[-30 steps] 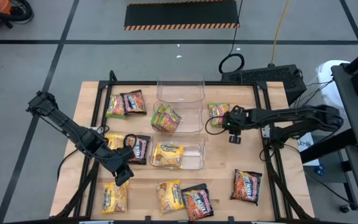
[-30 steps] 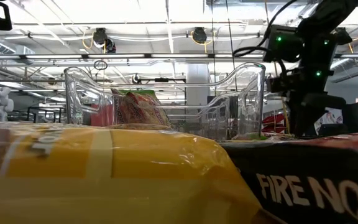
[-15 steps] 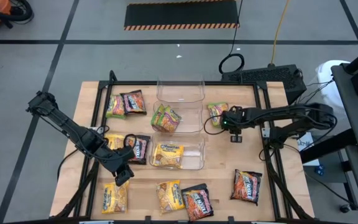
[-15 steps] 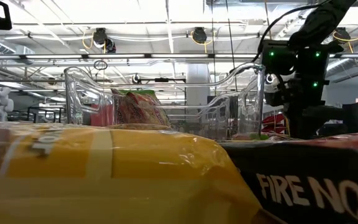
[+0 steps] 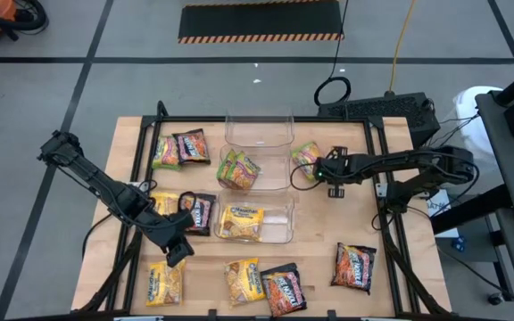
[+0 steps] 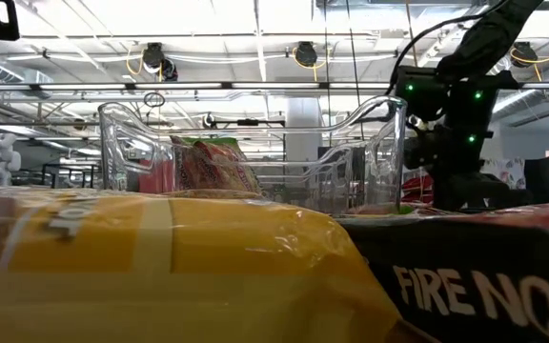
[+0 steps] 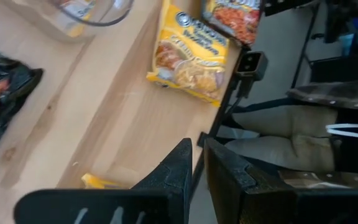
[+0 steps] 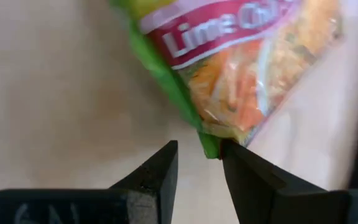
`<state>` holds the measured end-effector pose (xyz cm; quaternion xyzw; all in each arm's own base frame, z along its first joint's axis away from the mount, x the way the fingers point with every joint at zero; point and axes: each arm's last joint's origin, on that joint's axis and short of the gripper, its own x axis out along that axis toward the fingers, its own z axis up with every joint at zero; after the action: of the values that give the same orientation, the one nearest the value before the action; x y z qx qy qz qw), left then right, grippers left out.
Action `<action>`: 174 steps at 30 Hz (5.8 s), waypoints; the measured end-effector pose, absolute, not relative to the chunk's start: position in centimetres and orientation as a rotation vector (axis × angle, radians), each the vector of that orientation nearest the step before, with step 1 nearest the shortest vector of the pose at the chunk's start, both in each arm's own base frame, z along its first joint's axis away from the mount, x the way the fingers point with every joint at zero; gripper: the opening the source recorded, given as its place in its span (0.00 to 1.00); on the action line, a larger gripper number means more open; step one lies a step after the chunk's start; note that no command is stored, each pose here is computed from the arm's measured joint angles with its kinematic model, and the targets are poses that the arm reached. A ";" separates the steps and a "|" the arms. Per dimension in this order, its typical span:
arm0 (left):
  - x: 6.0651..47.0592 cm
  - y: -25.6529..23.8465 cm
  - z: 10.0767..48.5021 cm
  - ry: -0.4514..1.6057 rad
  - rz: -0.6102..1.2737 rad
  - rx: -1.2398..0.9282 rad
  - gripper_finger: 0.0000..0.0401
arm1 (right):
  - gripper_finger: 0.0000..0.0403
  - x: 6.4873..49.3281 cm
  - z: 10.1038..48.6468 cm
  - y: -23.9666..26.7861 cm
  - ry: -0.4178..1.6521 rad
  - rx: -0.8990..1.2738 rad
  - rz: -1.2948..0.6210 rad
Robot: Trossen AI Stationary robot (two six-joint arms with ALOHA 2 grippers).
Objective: Sort Maruchan noodles
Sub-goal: Put the green noodle pack into the center transparent bin
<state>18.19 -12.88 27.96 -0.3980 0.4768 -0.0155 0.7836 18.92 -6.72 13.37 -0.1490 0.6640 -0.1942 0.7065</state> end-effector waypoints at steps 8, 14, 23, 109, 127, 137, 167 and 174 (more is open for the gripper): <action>18.4 -13.0 28.2 1.005 -0.054 -0.873 0.12 | 0.29 19.7 13.6 -7.2 1.382 -0.327 -0.478; 18.4 -13.1 28.2 0.997 -0.061 -0.878 0.12 | 0.29 20.6 13.4 -7.2 1.246 -0.274 -0.397; 18.4 -13.1 28.3 0.996 -0.062 -0.878 0.12 | 0.16 19.1 11.3 -6.6 1.221 -0.250 -0.372; 27.9 -4.5 31.8 0.171 -0.051 -0.614 0.10 | 0.00 15.7 18.0 -5.5 0.917 -0.126 -0.474; 28.0 -3.4 31.7 0.161 -0.015 -0.557 0.17 | 0.00 15.7 18.1 -5.5 0.909 -0.126 -0.475; 28.2 -0.8 31.6 0.153 0.080 -0.454 0.20 | 0.00 15.8 18.8 -5.5 0.828 -0.104 -0.497; 41.6 3.2 29.9 0.698 0.157 -0.222 0.20 | 0.00 14.9 20.4 -5.3 0.714 -0.083 -0.520; 43.7 5.7 30.5 0.655 0.122 -0.244 0.20 | 0.00 14.8 20.4 -5.3 0.710 -0.083 -0.520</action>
<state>43.75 5.70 30.53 -0.1196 0.3205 0.0595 0.9378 14.82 -5.25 20.40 -0.0404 0.3437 -0.2517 0.9038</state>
